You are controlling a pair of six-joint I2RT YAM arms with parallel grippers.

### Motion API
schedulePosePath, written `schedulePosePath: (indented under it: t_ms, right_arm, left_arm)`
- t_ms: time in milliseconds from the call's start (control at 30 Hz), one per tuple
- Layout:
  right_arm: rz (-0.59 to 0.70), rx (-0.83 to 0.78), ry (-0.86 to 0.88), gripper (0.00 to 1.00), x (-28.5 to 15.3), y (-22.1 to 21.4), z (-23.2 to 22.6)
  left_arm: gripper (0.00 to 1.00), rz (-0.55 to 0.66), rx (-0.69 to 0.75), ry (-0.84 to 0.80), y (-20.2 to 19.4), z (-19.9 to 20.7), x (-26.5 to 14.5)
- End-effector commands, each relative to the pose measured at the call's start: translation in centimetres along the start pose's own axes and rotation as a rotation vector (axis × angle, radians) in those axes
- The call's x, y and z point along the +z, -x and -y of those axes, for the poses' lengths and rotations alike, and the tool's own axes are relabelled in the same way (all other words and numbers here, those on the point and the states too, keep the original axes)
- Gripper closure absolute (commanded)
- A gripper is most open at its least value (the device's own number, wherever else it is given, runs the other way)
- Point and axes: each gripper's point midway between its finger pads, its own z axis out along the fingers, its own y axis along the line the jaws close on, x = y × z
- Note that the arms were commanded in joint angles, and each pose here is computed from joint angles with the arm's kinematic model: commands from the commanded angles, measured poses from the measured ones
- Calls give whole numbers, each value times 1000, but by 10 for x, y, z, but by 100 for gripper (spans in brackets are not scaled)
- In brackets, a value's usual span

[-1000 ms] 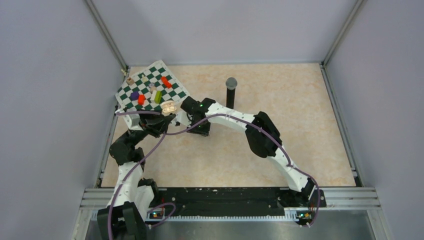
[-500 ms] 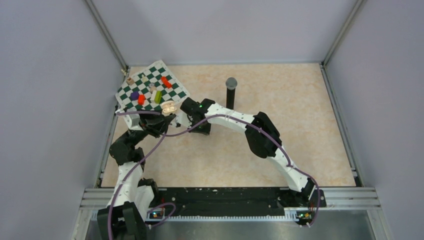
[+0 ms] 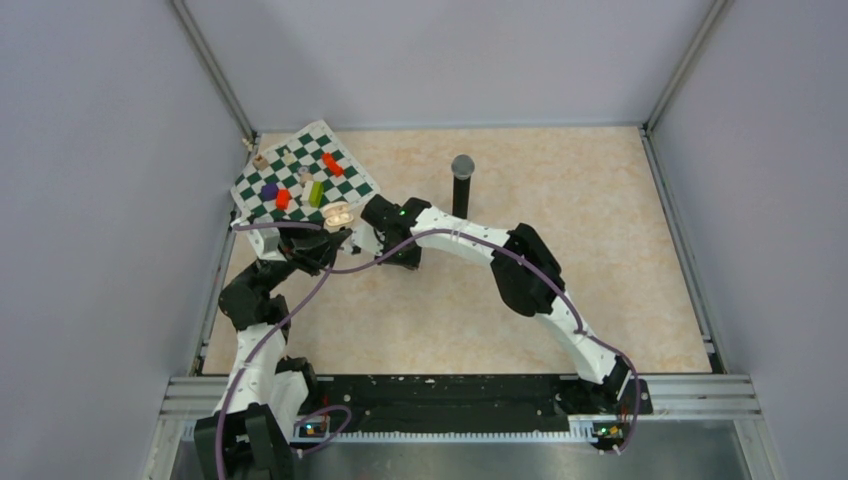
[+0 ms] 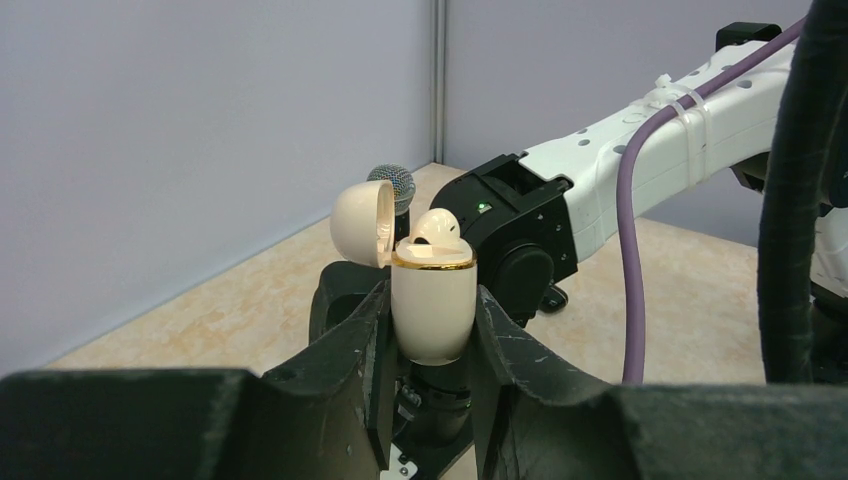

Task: Insert the wireless bluetooth earbuds into the charging case
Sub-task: Pick up the earbud from the center of the board.

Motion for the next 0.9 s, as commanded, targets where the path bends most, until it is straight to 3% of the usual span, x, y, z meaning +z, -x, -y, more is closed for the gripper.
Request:
schedulePosePath:
  t_ms: [0, 300, 533, 700, 867]
  right_arm:
    - [149, 9, -70, 93, -42, 29, 13]
    - [410, 207, -222, 96, -138, 32, 53]
    - [714, 377, -418, 97, -264, 7, 90]
    - [971, 383, -583, 98, -371, -17, 94]
    - [1152, 313, -629, 98, -437, -30, 67]
  left_arm:
    - [100, 15, 41, -16, 8, 3, 1]
    - [100, 0, 20, -24, 10, 4, 3]
    - [100, -23, -3, -47, 10, 4, 15]
    - [100, -134, -102, -83, -11, -3, 39]
    - [100, -253, -165, -204, -29, 6, 65]
